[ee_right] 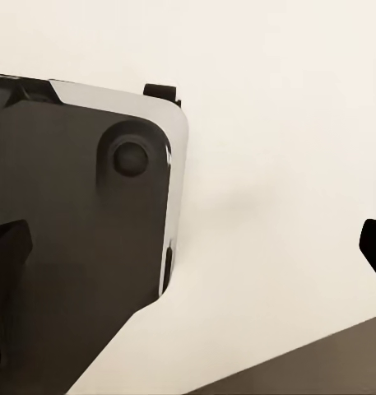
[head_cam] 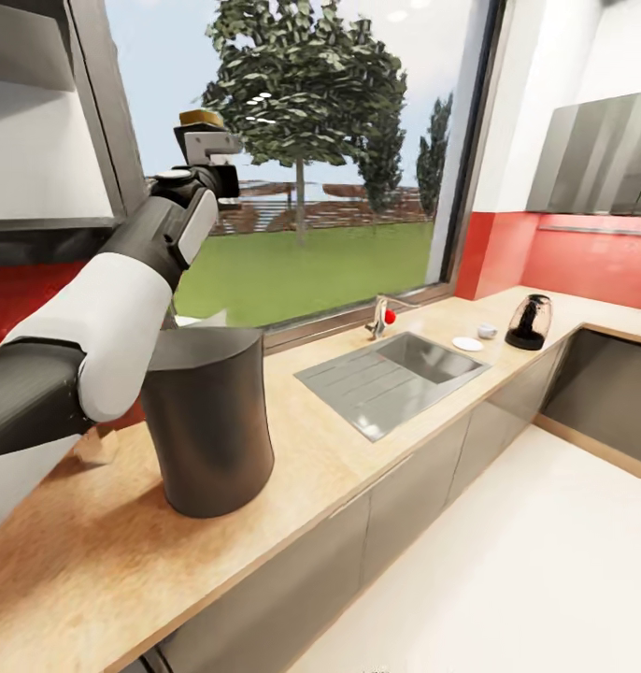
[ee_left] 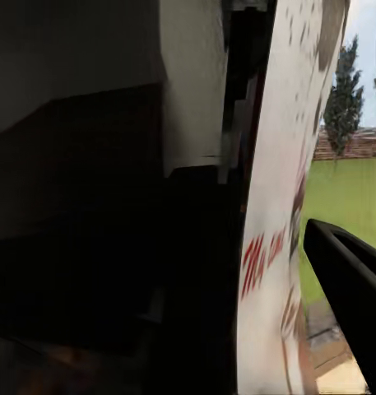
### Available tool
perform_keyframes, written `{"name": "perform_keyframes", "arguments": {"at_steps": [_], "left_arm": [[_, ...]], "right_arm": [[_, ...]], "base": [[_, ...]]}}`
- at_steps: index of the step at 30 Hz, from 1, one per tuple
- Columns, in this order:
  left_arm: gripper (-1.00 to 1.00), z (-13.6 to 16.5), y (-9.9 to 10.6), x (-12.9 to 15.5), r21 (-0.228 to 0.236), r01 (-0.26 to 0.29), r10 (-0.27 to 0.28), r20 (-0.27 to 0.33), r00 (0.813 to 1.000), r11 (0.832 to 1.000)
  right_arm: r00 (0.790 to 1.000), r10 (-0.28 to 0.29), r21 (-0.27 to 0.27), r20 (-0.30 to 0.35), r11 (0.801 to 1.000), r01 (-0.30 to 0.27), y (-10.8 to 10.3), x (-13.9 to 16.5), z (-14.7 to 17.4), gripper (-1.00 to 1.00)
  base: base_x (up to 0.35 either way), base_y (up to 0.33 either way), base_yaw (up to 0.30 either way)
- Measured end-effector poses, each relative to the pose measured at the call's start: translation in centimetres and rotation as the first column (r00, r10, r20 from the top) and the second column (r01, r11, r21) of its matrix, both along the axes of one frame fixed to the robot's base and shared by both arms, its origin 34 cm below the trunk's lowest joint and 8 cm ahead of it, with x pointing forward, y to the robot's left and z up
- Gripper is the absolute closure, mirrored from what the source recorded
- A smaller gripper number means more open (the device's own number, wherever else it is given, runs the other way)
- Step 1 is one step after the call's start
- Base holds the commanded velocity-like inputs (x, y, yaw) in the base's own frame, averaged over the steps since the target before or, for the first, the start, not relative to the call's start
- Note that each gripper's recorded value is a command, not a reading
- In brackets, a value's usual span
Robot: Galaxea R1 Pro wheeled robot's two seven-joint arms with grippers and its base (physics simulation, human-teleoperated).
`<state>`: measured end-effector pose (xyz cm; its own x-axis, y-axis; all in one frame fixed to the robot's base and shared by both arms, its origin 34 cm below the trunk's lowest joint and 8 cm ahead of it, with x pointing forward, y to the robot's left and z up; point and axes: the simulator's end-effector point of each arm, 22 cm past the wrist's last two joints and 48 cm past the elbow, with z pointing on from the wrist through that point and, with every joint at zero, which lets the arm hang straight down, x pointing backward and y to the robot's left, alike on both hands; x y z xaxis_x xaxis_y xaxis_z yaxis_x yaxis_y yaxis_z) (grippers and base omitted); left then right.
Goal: Set up a coffee station on the kitchen countertop: keep the coffee maker on the countertop, move the bottle of coffee from the kitchen shelf to the counter next to the coffee maker, place a paper coffee filter on top of the coffee maker, put the saucer next to the coffee maker with the coffee cup on the saucer, and place the electric kettle next to the coffee maker.
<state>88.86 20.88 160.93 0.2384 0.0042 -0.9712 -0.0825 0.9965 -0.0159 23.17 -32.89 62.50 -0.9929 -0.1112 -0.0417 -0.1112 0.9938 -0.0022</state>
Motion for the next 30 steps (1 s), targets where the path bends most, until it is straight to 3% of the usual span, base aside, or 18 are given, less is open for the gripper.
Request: {"name": "perform_keyframes", "arguments": {"at_steps": [9, 11, 16, 20, 23, 30], "left_arm": [[1.0, -1.7, -2.7, 0.3, 0.002, 0.052, -0.052, -0.018, 0.998, 0.999], [1.0, -2.9, -3.4, 0.7, 0.01, 0.081, -0.081, -0.033, 0.996, 0.997], [1.0, -6.6, -6.5, 0.8, 0.036, 0.222, -0.22, -0.059, 0.974, 0.974], [1.0, -9.9, -8.5, 0.2, 0.043, 0.312, -0.309, -0.069, 0.949, 0.949], [1.0, -11.7, -10.1, -0.6, 0.051, 0.389, -0.385, -0.073, 0.92, 0.92], [1.0, -11.2, -13.4, -3.4, 0.098, 0.535, -0.534, -0.035, 0.845, 0.839]], "right_arm": [[1.0, 0.0, 0.002, 0.001, 1.0, 0.0, 0.1, 0.0, 0.0, -1.0], [1.0, 0.0, 0.002, 0.002, 1.0, 0.0, 0.2, 0.0, 0.0, -1.0], [1.0, 0.0, 0.005, 0.002, 1.0, 0.0, 0.3, 0.1, 0.0, -1.0], [1.0, -0.001, 0.006, 0.003, 1.0, 0.001, 0.4, 0.1, 0.0, -1.0], [1.0, -0.002, 0.007, 0.003, 1.0, 0.002, 0.5, 0.1, 0.0, -1.0], [1.0, -0.003, 0.013, 0.004, 1.0, 0.003, 1.0, 0.1, -0.1, -1.0]], "base": [[0.0, 0.0, -0.293], [0.0, 0.0, -0.294], [0.0, 0.0, -0.294], [0.0, 0.0, -0.294], [0.0, 0.0, -0.288], [0.0, 0.0, -0.096]]}}
